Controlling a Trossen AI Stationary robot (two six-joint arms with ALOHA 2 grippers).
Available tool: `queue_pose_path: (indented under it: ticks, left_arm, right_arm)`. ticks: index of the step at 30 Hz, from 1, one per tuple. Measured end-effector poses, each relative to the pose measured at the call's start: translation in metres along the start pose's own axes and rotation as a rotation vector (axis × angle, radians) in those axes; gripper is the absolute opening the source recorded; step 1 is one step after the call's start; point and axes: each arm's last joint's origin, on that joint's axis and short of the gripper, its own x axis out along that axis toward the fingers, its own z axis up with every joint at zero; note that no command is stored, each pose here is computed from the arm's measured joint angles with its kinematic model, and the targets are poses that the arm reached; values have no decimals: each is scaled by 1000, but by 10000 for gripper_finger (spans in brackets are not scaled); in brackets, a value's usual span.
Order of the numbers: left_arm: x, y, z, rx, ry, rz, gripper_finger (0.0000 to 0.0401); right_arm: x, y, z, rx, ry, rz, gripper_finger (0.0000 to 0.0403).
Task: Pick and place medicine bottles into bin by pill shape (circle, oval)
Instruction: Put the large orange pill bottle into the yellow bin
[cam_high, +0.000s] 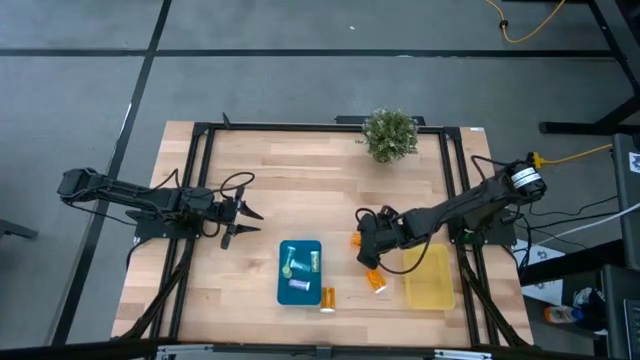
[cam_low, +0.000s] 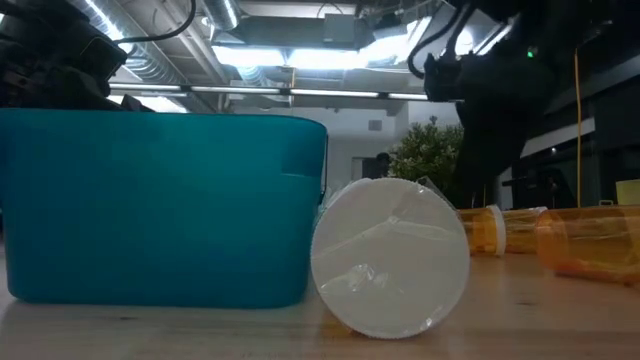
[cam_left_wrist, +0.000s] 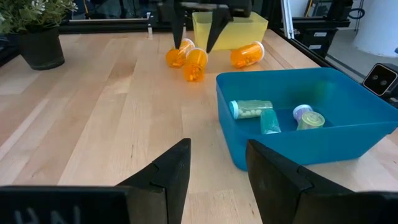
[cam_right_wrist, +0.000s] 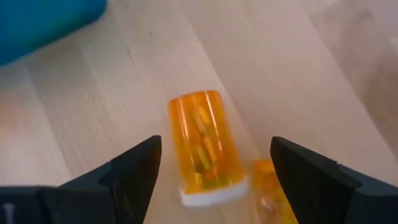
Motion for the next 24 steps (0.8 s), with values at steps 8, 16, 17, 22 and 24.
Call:
queue_pose_path:
  ticks: [8, 16, 17, 22, 24]
  left_arm:
    - [0, 0, 0, 0, 0, 1, 147]
    - [0, 0, 0, 0, 0, 0, 147]
    - [0, 0, 0, 0, 0, 0, 147]
    - [0, 0, 0, -1, 0, 0, 147]
    - [0, 0, 0, -1, 0, 0, 147]
  right_arm:
    - [16, -4, -10, -98, -83, 76, 304]
    - [24, -13, -24, -103, -47, 46, 304]
    - [24, -13, -23, -102, -49, 48, 304]
    - [24, -12, -23, -102, -48, 73, 304]
    - [24, -11, -23, -102, -34, 92, 302]
